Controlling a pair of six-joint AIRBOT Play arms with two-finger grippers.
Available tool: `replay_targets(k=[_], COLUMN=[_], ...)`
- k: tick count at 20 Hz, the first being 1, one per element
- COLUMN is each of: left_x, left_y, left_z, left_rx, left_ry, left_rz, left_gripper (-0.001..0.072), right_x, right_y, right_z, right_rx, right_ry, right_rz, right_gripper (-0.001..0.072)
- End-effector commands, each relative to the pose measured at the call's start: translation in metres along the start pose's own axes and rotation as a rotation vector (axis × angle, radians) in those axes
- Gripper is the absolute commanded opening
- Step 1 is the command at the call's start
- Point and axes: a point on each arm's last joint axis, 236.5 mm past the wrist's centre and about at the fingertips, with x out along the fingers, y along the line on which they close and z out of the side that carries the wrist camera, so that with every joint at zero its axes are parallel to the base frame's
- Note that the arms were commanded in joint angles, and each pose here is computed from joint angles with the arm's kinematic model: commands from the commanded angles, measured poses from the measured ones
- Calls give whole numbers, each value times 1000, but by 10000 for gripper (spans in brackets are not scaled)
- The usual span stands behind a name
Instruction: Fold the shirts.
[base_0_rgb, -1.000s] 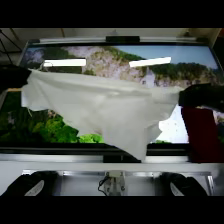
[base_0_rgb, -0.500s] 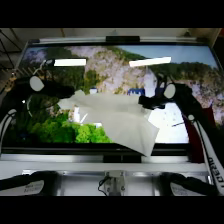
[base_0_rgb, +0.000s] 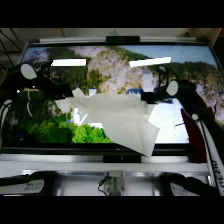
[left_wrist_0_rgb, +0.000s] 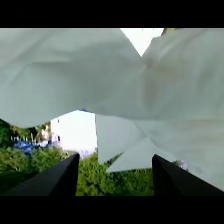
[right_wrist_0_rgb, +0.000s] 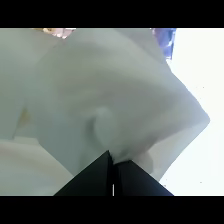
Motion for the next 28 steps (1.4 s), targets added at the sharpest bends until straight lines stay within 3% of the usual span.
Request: replay_targets(k=[1,5,8,14,20,21,23,25,26,27,28], left_x=[15,76,106,141,157,161,169,170,167,161,152], left_y=[-17,-95,-135,-156,-166,-165,-161,-160,-160,-163,-166], left_z=[-73,-141,-165,-186,-153,-154,-157,-156,-155,-153,-145], left_rx=[27,-48,-84,-92,-180,-197,-207,-209,-193,-124,-35], left_ry=[168,196,176,191,55,59,73,75,82,86,68], left_rz=[-16,-231,-310,-295,-329,-328,-314,-312,-317,-331,-351], left_gripper=[543,559,561,560,531,498,367,181,149,25,23], right_x=[-25,-23,-23,-23,-23,-23,-23,-23,-23,-23,-24], right_y=[-28,-19,-16,-16,-16,-16,-15,-15,-15,-15,-15], right_z=[3,-5,-6,-6,-7,-7,-8,-10,-12,-14,-17], right_rx=[-90,-67,-59,-59,-59,-59,-56,-54,-54,-54,-51], right_ry=[-20,12,13,16,21,21,23,31,39,48,58], right_rz=[-129,-91,-80,-80,-80,-80,-77,-75,-76,-76,-74], right_gripper=[60,60,60,61,61,61,61,61,61,61,61])
